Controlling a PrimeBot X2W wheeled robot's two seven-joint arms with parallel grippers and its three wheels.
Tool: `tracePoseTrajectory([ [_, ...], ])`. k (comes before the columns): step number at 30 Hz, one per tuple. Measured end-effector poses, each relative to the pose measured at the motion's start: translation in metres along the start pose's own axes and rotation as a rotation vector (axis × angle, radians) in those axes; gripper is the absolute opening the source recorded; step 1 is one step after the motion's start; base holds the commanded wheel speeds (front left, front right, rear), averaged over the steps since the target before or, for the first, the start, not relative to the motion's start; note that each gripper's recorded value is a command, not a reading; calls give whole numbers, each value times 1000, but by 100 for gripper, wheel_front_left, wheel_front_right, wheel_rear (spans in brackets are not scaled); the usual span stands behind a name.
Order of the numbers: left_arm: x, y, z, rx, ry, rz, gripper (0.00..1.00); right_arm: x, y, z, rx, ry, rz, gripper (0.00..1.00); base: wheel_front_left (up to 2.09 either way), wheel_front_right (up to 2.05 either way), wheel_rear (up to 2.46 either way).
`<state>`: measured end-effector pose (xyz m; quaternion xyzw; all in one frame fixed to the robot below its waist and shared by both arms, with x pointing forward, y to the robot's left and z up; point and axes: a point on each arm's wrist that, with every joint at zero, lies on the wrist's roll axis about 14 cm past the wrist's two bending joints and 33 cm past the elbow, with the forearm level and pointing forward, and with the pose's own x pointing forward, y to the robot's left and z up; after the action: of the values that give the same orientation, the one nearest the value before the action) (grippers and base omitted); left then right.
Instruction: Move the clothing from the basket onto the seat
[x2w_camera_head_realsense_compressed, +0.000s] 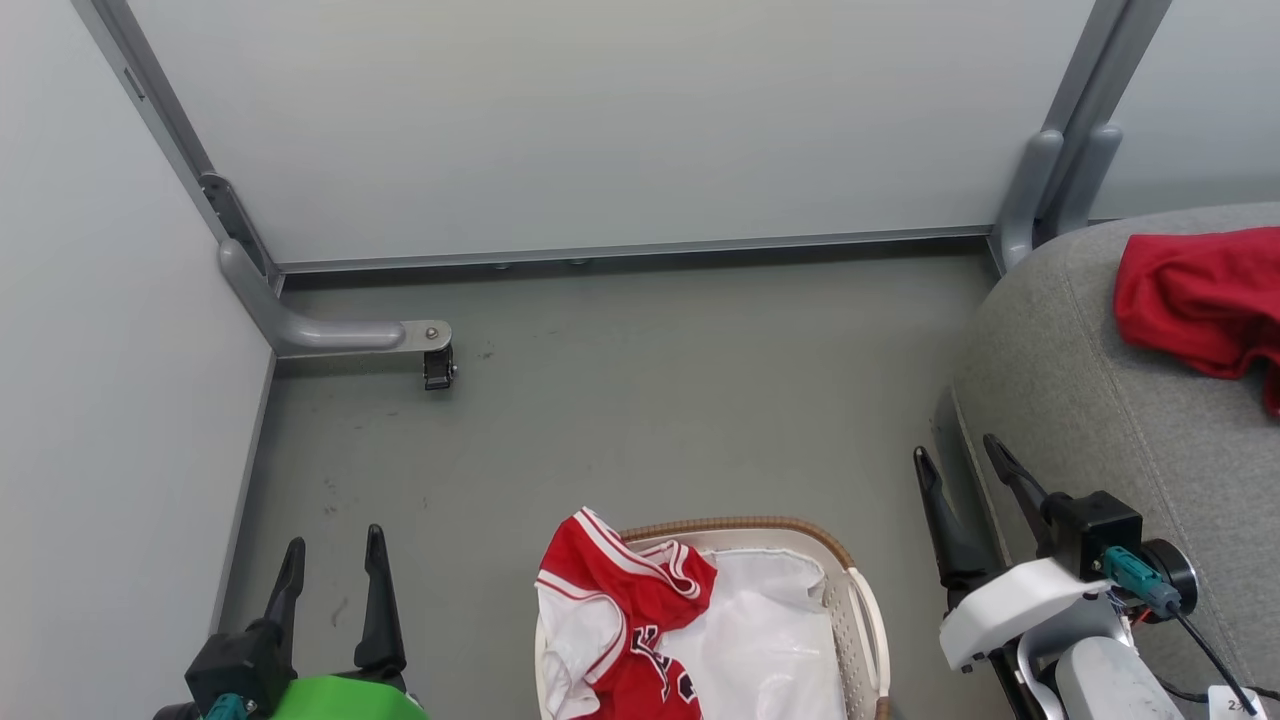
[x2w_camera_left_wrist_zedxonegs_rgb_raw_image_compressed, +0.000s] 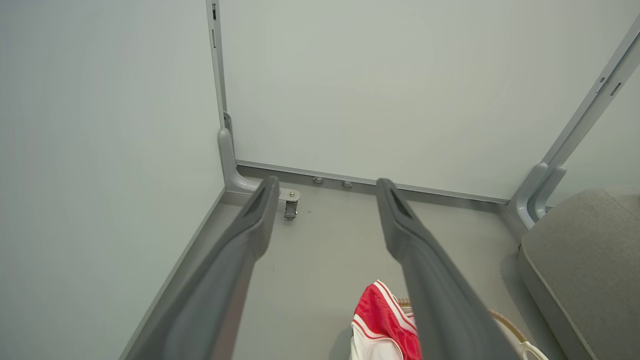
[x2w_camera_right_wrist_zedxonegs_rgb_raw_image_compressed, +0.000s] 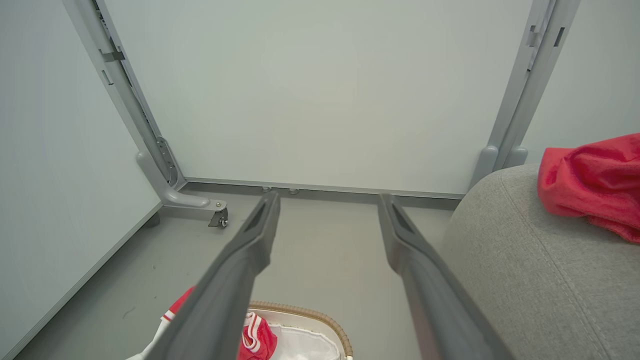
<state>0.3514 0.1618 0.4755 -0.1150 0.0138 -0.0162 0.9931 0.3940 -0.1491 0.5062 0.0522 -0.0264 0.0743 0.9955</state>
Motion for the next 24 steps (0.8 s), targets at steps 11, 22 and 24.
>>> tracePoseTrajectory([
  [11, 0, -1, 0, 0, -1, 0, 100, 0, 4, -4, -5, 13, 14, 100, 0, 0, 0],
  [22, 1, -2, 1, 2, -2, -4, 100, 0, 5, -4, -5, 12, 15, 100, 0, 0, 0],
  [24, 1, -3, 0, 5, 1, -7, 100, 0, 4, -4, -4, 13, 13, 100, 0, 0, 0],
])
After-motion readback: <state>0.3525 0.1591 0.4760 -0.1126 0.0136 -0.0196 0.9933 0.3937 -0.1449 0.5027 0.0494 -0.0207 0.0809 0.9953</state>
